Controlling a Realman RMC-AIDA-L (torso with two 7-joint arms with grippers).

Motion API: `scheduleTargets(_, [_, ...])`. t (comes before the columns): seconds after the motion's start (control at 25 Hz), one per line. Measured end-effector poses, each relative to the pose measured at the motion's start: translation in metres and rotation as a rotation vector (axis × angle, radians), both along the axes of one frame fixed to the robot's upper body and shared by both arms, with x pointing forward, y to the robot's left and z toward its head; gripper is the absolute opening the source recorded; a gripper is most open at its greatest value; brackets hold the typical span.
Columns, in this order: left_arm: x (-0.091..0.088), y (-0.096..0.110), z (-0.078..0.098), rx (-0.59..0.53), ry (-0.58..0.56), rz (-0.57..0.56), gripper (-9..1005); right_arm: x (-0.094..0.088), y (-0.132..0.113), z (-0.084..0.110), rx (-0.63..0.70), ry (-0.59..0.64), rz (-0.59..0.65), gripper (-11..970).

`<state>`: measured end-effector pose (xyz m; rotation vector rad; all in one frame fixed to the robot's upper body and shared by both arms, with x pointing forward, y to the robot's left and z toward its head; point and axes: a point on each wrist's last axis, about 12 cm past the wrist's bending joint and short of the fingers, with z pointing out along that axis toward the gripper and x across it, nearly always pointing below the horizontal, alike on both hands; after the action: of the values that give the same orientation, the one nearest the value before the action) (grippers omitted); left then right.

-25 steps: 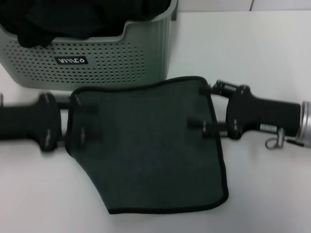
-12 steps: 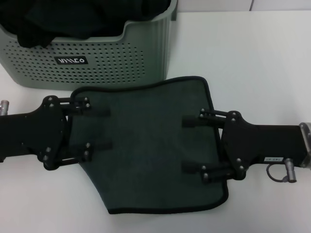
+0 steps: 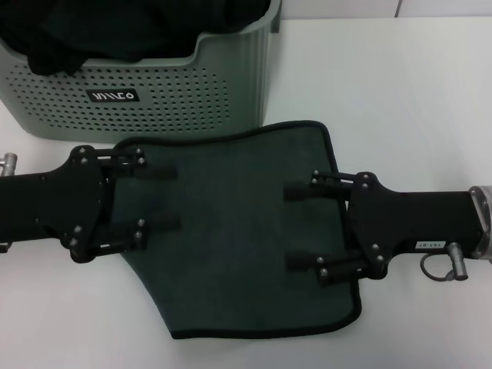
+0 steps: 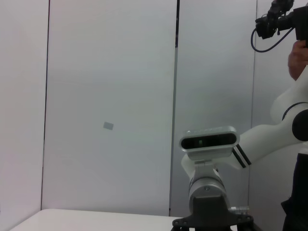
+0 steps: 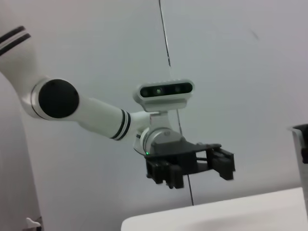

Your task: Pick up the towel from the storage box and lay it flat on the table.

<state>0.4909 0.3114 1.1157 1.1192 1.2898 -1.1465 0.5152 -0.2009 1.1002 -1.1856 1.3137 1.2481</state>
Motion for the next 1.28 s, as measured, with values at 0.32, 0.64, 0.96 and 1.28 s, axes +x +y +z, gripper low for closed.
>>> scheduleTargets(0.32, [-0.0001, -0.0008, -0.0006, 0.0, -0.005, 0.001, 549, -0.0023, 0.0008, -0.0018, 0.009, -0.001, -0.006, 874])
scheduleTargets(0.64, [-0.0031, -0.0001, -0.003, 0.001, -0.002, 0.009, 549, -0.0051, 0.0012, -0.0026, 0.017, 0.003, 0.001, 874])
scheduleTargets(0.96, [-0.004, 0.0006, -0.0034, 0.001, -0.002, 0.012, 549, -0.0059, 0.0011, -0.0022, 0.022, 0.004, 0.006, 874])
scheduleTargets(1.28, [-0.0032, 0.0039, -0.0022, -0.019, -0.023, 0.048, 549, -0.0062, 0.0019, -0.0012, 0.025, 0.008, 0.016, 874])
